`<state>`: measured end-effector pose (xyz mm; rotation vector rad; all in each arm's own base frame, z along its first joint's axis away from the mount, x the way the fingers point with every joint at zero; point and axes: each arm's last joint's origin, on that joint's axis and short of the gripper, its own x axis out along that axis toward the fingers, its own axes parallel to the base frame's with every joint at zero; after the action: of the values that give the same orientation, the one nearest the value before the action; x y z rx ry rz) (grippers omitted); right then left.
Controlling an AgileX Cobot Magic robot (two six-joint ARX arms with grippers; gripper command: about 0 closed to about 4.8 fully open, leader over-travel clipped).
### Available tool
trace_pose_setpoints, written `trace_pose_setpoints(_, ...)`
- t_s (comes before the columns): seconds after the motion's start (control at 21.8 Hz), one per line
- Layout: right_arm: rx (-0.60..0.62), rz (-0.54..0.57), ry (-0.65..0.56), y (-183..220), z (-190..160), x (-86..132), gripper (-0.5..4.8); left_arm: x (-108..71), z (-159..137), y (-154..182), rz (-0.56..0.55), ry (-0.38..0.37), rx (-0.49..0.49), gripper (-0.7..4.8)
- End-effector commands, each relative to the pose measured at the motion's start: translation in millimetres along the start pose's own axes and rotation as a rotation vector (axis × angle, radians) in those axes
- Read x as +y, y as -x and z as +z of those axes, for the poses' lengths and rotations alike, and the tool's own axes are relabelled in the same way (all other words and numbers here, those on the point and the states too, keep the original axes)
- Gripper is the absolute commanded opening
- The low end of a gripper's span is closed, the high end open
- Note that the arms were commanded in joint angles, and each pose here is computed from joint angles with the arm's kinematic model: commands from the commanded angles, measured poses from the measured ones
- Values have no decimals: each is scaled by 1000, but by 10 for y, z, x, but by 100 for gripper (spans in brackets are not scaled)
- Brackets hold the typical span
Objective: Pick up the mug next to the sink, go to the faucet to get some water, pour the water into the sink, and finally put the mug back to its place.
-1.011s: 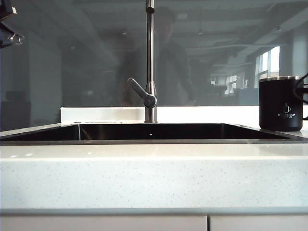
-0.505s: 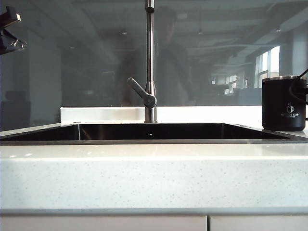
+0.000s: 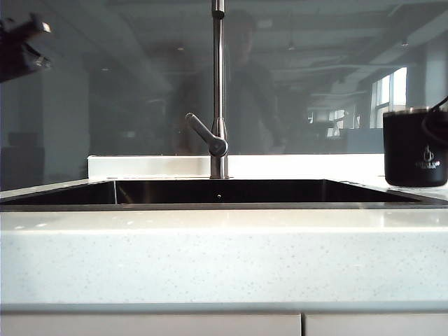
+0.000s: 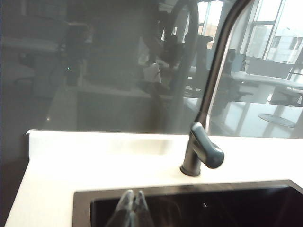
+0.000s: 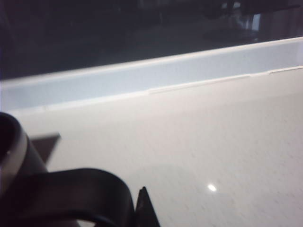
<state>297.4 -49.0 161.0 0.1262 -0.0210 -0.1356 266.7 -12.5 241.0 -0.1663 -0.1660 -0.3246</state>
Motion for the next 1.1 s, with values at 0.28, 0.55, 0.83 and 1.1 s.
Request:
trace_pose_setpoints(0.28, -24, 262, -108, -174, 506, 682, -6, 435, -426, -1404, -273, 38, 69, 230)
trace_pose_setpoints(0.55, 122, 441, -30, -482, 1145, 1461, -6, 577, -651, -2369, -626, 249, 91, 408)
trace_pose_setpoints(0.83, 141, 540, 92, -670, 1382, 2048, -6, 316, -680, -2804, -757, 219, 73, 408)
trace_pose_setpoints(1.1, 104, 550, 79, -931, 1388, 2418, -6, -40, -726, -2883, -773, 171, 55, 408)
